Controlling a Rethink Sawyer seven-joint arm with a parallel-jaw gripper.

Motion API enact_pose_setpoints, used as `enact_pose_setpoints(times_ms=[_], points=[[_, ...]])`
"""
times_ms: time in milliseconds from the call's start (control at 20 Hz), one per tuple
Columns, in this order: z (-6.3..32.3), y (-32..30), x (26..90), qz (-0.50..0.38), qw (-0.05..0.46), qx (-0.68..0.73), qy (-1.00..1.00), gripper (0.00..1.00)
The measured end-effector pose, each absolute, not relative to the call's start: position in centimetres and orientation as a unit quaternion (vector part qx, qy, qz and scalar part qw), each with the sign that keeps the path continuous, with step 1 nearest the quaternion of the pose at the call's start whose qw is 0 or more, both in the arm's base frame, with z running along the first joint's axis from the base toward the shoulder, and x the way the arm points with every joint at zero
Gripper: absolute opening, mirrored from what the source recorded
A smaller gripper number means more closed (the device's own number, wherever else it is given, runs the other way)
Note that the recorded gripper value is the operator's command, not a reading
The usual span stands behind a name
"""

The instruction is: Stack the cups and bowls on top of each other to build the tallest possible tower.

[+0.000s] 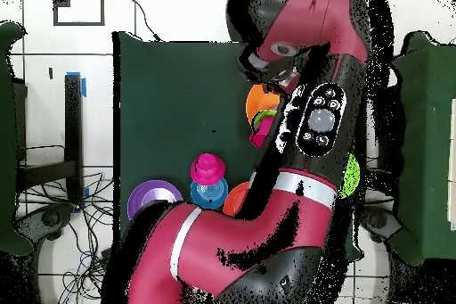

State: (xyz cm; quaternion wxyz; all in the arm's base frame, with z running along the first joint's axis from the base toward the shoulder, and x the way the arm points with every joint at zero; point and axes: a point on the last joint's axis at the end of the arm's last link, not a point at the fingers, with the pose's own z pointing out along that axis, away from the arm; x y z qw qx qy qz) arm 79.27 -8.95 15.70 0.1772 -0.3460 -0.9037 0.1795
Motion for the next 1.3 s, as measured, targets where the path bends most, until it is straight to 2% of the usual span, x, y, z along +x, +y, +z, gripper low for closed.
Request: enact_pose_setpoints(times_ms=[200,400,800,1200,1300], points=[[16.3,-8.6,79.3,0.147,0.184,-0.355,-0.905,1.00],[18.2,-8.1,78.2,0.077,0.211,-0.380,-0.897,1.00],[19.8,-7.6,75.7,0.047,0.221,-0.402,-0.887,1.00],[19.6,-7.1,74.3,0.044,0.180,-0.411,-0.893,1.00],[19.3,-7.6,74.6,0.044,0.135,-0.414,-0.899,1.00]])
